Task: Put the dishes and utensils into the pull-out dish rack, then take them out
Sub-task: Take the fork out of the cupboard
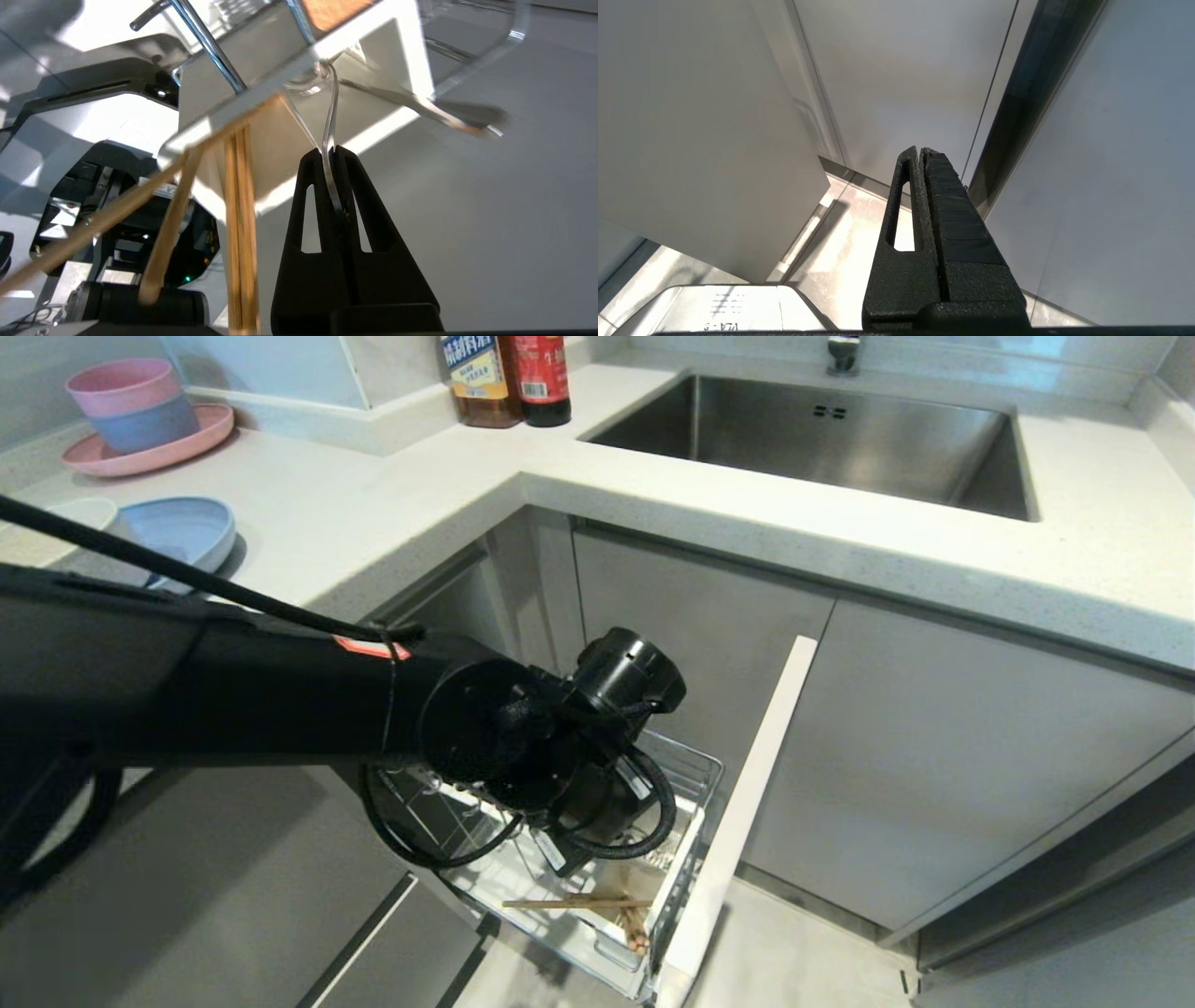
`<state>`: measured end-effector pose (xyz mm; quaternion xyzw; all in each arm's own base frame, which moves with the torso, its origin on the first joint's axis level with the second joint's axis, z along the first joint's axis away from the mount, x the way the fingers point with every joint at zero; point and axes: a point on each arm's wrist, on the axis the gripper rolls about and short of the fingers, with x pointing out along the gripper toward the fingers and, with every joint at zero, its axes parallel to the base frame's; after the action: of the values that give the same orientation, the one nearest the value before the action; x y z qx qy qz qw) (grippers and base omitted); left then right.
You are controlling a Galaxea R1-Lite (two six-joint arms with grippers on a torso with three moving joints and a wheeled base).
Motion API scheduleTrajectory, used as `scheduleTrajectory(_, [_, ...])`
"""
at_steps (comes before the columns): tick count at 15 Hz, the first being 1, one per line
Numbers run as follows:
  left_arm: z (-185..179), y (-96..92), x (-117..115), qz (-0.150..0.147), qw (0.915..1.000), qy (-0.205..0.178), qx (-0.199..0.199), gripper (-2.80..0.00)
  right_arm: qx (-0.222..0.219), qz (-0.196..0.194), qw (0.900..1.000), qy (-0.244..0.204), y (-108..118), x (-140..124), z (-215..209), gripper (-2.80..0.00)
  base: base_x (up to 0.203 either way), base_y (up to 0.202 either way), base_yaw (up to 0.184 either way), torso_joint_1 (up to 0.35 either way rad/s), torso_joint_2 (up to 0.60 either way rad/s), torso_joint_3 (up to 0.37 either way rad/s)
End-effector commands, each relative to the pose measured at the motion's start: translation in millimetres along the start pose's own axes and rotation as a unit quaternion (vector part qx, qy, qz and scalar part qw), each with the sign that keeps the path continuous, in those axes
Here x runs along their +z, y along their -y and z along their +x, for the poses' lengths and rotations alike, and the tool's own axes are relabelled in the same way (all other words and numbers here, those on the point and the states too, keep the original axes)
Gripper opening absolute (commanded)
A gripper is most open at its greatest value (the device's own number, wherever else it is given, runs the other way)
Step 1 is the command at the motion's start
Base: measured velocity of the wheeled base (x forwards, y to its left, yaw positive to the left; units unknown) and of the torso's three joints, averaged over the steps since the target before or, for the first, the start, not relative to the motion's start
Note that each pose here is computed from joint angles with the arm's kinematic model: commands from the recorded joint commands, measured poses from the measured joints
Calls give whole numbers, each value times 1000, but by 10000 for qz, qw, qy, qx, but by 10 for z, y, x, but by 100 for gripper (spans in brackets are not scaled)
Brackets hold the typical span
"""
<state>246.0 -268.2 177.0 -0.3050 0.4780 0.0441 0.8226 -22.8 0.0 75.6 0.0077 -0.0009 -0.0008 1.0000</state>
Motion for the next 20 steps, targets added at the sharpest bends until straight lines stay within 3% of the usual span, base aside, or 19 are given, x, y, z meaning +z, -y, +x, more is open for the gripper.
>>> scheduleTrajectory(1, [-222, 10, 33, -67, 9997, 65, -243, -280, 1, 0, 10000, -9, 0, -4, 1, -280, 0, 0, 0, 0, 0, 0])
scheduleTrajectory(5, [-456, 0, 30, -37, 9991, 156, -403, -280, 1, 0, 10000, -9, 0, -4, 1, -280, 0, 0, 0, 0, 0, 0])
scheduleTrajectory(8, [-574, -25, 10, 80, 9991, 362, -189, -280, 1, 0, 10000, -9, 0, -4, 1, -280, 0, 0, 0, 0, 0, 0])
scheduleTrajectory(20, [-1015, -90, 12, 235, 9988, 380, -200, -280, 1, 0, 10000, -7, 0, -3, 1, -280, 0, 0, 0, 0, 0, 0])
